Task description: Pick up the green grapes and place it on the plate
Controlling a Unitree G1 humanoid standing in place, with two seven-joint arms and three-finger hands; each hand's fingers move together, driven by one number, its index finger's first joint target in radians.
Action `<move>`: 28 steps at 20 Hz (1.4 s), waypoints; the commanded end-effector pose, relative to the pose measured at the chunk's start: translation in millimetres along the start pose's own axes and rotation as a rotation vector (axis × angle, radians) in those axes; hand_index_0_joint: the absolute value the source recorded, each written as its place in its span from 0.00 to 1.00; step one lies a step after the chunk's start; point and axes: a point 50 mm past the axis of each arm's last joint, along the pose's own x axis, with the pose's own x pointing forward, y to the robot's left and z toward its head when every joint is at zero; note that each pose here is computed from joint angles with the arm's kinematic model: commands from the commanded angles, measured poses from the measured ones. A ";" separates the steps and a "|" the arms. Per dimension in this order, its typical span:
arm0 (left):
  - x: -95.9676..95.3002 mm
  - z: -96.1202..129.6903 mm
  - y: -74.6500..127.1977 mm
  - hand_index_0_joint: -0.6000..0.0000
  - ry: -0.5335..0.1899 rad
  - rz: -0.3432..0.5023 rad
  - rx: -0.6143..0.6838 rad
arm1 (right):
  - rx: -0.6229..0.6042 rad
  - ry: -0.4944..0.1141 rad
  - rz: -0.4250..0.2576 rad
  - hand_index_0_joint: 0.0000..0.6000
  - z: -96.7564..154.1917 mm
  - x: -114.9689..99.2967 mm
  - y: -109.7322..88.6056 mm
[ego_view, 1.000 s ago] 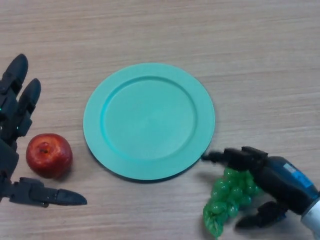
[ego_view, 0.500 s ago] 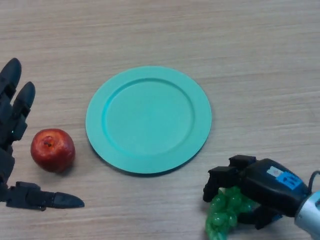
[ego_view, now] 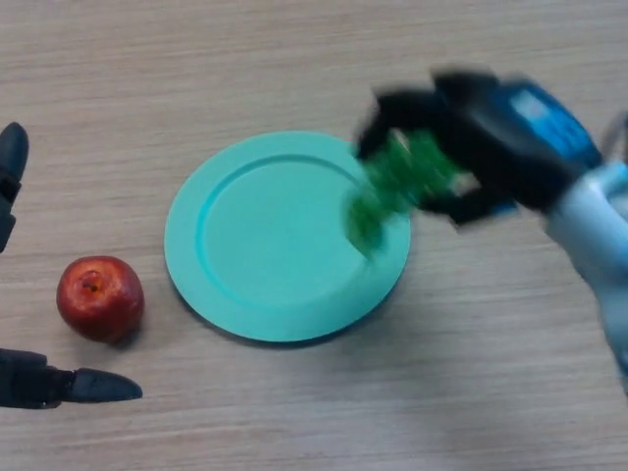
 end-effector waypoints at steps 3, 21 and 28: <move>-3.8 22.0 9.3 1.00 -0.174 0.020 0.061 | 0.034 -0.086 -0.199 1.00 30.5 30.1 -38.6; -7.5 19.7 5.4 1.00 -0.140 -0.012 0.062 | 0.498 0.049 -0.153 0.00 40.6 -12.2 -27.6; 5.7 32.0 1.5 1.00 -0.136 -0.009 0.061 | 0.696 0.099 -0.260 0.00 45.6 -72.9 -16.8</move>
